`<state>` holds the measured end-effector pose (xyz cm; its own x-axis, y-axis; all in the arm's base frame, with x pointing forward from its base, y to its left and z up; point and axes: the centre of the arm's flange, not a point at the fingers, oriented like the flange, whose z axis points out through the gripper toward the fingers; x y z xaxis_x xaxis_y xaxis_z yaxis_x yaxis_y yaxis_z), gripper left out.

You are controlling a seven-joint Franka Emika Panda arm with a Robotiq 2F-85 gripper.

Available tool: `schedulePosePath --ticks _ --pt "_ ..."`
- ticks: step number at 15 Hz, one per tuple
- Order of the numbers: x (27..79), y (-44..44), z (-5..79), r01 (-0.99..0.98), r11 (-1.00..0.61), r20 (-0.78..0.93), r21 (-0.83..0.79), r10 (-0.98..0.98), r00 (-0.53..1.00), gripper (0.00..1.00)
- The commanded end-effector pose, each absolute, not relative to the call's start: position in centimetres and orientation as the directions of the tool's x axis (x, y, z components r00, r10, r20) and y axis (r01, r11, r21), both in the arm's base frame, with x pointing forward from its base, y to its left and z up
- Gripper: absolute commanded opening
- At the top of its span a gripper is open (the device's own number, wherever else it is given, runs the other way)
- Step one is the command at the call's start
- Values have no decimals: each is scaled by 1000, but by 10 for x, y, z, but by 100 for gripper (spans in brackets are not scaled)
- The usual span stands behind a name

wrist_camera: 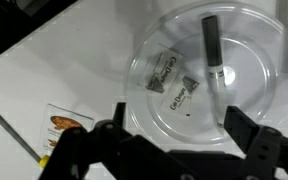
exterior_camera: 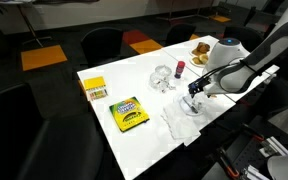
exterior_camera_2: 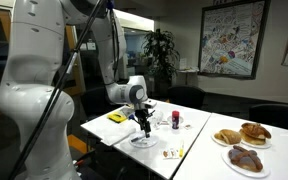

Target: Remove one sachet from the white plate and put it in the glass bowl

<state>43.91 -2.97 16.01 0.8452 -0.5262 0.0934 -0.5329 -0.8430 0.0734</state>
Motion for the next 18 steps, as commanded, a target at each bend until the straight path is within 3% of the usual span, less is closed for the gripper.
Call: schedulePosePath --ticks 1,18 --pt "438 -30 157 -536 -841 90 69 -530 843 100" --pt "463 -52 121 -640 -766 58 66 -637 769 100"
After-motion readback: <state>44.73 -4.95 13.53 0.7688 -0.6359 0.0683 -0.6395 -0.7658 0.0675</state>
